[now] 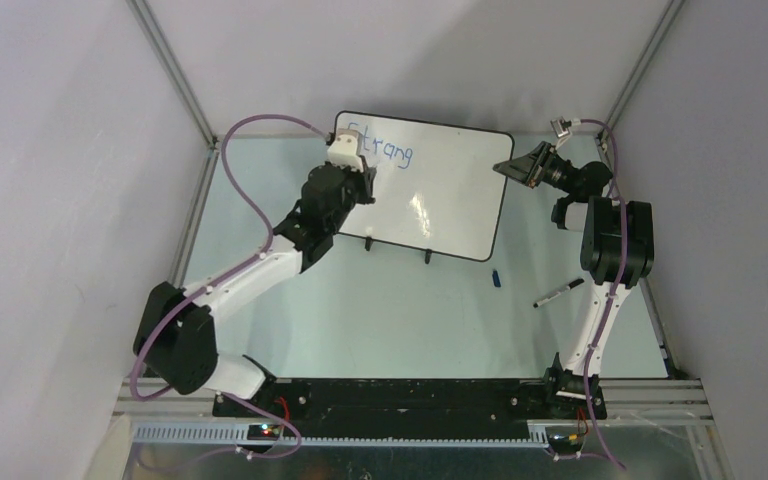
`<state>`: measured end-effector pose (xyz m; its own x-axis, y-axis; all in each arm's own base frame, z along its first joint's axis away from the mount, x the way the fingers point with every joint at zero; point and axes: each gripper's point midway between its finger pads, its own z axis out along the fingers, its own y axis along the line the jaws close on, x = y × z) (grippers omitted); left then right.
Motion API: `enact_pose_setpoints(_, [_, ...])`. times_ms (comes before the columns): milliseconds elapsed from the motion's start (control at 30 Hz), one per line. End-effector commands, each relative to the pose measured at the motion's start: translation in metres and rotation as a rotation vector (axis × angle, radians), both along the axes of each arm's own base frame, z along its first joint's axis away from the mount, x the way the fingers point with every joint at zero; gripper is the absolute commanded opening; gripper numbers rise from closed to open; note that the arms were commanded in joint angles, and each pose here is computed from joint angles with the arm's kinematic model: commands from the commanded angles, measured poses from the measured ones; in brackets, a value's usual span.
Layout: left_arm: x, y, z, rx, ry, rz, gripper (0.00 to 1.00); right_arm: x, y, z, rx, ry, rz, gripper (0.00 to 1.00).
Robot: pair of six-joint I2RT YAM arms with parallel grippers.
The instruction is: Write a sentence on the whiteboard
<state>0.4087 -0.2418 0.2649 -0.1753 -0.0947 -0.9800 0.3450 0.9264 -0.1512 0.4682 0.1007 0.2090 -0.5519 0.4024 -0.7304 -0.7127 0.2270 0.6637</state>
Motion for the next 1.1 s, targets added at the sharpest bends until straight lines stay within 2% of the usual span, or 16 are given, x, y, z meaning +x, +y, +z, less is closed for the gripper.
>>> enact_pose_setpoints(0, [-0.003, 0.014, 0.043, -0.054, -0.161, 0.047, 0.00, -0.010, -0.001, 0.038, -0.008, -0.094, 0.000, 0.00])
enact_pose_setpoints(500, [0.001, 0.008, 0.036, -0.075, -0.162, 0.036, 0.00, -0.009, -0.001, 0.040, -0.003, -0.094, -0.004, 0.00])
enact_pose_setpoints(1067, [0.009, -0.039, 0.030, -0.130, -0.116, -0.114, 0.00, -0.009, -0.001, 0.041, 0.003, -0.091, -0.008, 0.00])
